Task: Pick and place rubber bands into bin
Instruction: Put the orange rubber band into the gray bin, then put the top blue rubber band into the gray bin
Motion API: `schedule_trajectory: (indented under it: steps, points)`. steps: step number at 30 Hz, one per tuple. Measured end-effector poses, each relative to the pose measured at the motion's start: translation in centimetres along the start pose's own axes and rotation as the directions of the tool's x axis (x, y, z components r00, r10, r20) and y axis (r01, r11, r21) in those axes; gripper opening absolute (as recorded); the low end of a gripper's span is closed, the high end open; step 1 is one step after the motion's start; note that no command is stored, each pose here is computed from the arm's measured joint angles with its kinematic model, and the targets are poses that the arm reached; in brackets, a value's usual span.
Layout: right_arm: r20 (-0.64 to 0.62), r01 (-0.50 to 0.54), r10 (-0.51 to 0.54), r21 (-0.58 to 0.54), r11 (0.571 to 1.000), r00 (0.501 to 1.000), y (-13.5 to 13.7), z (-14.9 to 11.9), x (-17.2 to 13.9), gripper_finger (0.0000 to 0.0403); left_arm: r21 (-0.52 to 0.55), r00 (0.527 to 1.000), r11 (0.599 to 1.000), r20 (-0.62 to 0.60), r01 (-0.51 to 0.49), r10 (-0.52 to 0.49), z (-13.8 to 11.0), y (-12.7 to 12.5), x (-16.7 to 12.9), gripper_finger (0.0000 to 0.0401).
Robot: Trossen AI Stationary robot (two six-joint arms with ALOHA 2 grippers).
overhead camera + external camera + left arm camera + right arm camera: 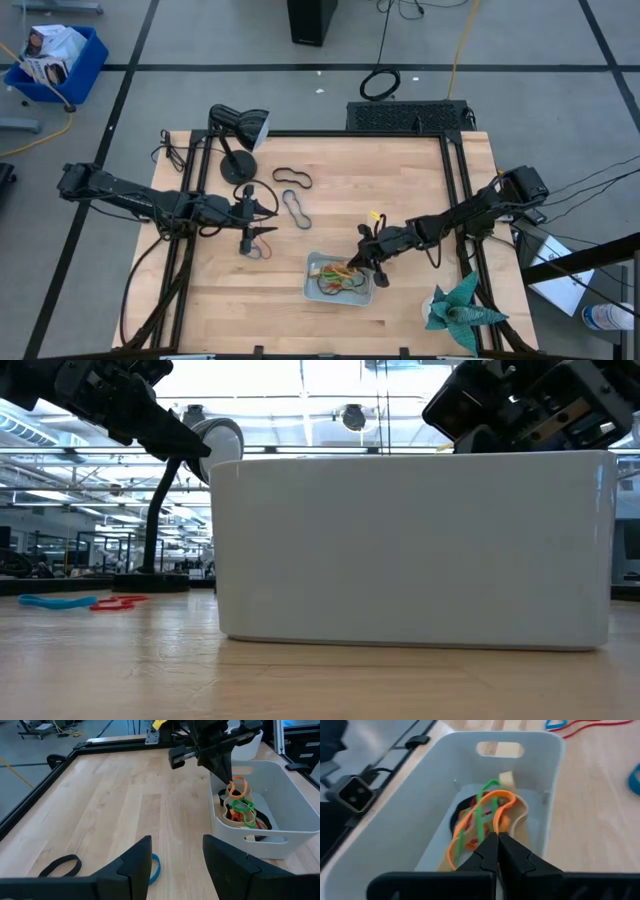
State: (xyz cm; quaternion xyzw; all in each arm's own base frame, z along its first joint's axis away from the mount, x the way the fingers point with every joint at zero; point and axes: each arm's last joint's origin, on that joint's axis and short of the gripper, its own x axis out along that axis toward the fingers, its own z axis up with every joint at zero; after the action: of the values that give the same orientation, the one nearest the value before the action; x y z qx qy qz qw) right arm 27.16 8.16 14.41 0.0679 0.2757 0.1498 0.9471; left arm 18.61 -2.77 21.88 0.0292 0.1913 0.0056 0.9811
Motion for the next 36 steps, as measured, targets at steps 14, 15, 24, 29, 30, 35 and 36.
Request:
schedule_trajectory:
  steps: [14, 15, 24, 29, 30, 35, 36]
  points:
    - [-0.005, -0.025, 0.025, -0.001, 1.0, 1.0, 0.08, 0.0, 0.0, 0.0017, 0.0, 1.0, 1.0, 0.0, 0.0, 0.0, 0.0, 0.0, 0.0, 0.0184]
    - [-0.005, -0.025, 0.025, -0.001, 1.0, 1.0, 0.08, 0.0, 0.0, 0.0019, 0.0, 1.0, 1.0, 0.0, 0.0, 0.0, 0.0, 0.0, 0.0, 0.0184]
    - [-0.004, -0.025, 0.025, -0.001, 1.0, 1.0, 0.08, 0.02, 0.0, 0.004, 0.0, 1.0, 1.0, 0.0, 0.0, 0.0, 0.0, 0.0, 0.0, 0.0184]
    - [-0.004, -0.029, 0.029, -0.006, 1.0, 1.0, 0.1, 0.04, -0.03, 0.0051, 0.0, 1.0, 1.0, 0.0, 0.0, 0.0, 0.0, -0.01, 0.0, 0.0184]
    - [-0.006, -0.04, 0.04, -0.007, 0.999, 0.999, 0.12, 0.04, -0.03, 0.0052, 0.0, 1.0, 1.0, 0.0, 0.0, 0.0, 0.0, 0.0, 0.0, 0.0184]
    - [-0.002, -0.093, 0.093, -0.009, 0.996, 0.996, 0.34, 0.39, -0.43, 0.0048, 0.0, 1.0, 1.0, 0.0, 0.0, 0.0, 0.0, 0.0, 0.0, 0.0184]
    - [0.005, -0.103, 0.104, -0.009, 0.995, 0.995, 0.38, 0.58, -0.61, 0.0049, 0.0, 1.0, 1.0, 0.0, 0.0, 0.0, 0.0, -0.01, 0.0, 0.0184]
